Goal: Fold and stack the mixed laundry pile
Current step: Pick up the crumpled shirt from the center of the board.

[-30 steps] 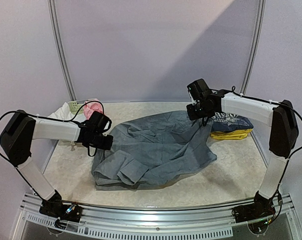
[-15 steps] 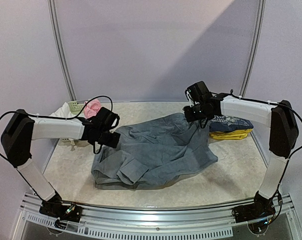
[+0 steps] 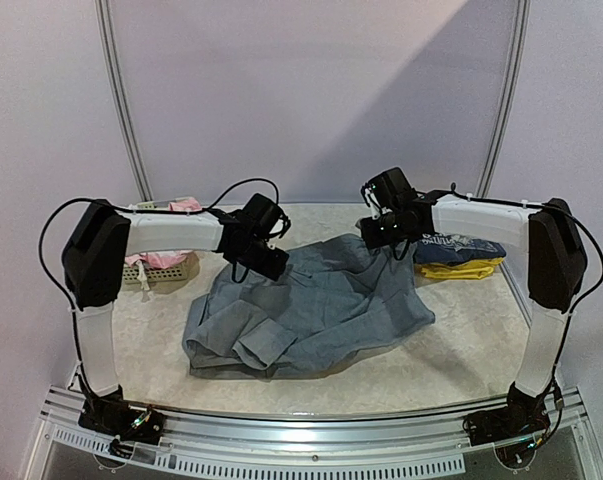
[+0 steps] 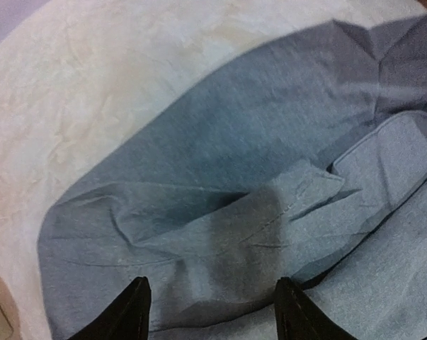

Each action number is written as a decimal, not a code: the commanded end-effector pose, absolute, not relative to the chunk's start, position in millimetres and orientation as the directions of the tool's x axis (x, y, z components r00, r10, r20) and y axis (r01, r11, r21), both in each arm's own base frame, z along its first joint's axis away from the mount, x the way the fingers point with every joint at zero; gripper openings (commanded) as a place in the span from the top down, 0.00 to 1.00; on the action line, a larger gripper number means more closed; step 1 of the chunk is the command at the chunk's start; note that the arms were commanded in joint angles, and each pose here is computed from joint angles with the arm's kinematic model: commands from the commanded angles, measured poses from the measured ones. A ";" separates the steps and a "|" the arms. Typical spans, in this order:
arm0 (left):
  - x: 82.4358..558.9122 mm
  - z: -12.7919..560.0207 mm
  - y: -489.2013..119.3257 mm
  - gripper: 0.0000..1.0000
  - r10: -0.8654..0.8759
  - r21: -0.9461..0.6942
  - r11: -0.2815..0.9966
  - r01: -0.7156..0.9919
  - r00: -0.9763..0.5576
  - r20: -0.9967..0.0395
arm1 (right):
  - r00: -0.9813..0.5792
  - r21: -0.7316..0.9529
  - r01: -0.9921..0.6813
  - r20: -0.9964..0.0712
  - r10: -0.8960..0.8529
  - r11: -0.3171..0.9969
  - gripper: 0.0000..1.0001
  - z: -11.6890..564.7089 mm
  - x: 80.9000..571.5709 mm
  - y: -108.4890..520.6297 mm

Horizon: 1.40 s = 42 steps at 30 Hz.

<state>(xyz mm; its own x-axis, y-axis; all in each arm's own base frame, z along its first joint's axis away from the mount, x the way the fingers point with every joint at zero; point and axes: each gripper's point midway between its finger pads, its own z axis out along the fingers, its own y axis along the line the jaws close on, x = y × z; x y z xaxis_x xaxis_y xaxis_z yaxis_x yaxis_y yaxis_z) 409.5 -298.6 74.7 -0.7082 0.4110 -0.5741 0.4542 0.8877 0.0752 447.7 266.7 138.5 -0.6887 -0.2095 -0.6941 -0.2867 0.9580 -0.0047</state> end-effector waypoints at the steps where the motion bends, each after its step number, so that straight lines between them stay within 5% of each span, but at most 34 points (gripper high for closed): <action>1: 396.1 48.4 -311.7 0.37 0.468 0.044 0.855 0.517 -0.730 -0.498 | -0.684 0.005 -0.301 -0.698 -0.212 0.954 1.00 137.4 450.3 271.5; 13: 409.7 20.3 -340.1 0.40 0.495 -0.002 0.824 0.567 -0.722 -0.483 | -0.693 0.005 -0.306 -0.687 -0.219 0.952 1.00 130.8 446.9 270.6; 14: 411.1 18.6 -341.3 0.47 0.497 -0.001 0.823 0.568 -0.721 -0.483 | -0.694 0.005 -0.305 -0.686 -0.219 0.952 1.00 130.6 446.9 270.4; 17: 414.5 14.2 -343.8 0.92 0.504 0.003 0.822 0.569 -0.725 -0.470 | -0.695 0.002 -0.306 -0.684 -0.222 0.952 1.00 130.0 446.5 270.7; 18: 412.7 13.5 -344.5 1.00 0.509 0.000 0.819 0.574 -0.725 -0.464 | -0.696 -0.001 -0.304 -0.683 -0.223 0.953 1.00 129.7 446.7 269.7; 42: 349.2 189.4 -293.1 1.00 0.337 -0.035 0.843 0.536 -0.577 -0.744 | -0.665 0.047 -0.321 -0.722 -0.190 0.946 1.00 174.3 423.1 260.7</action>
<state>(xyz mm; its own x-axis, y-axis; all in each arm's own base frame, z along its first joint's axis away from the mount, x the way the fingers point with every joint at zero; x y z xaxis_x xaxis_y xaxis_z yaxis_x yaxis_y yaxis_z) 360.7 -298.2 170.4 -0.6046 0.3642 -0.7084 0.5421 0.8397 -0.0309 433.4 261.3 154.0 -0.6807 -0.2066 -0.7029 -0.3040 0.9526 0.0144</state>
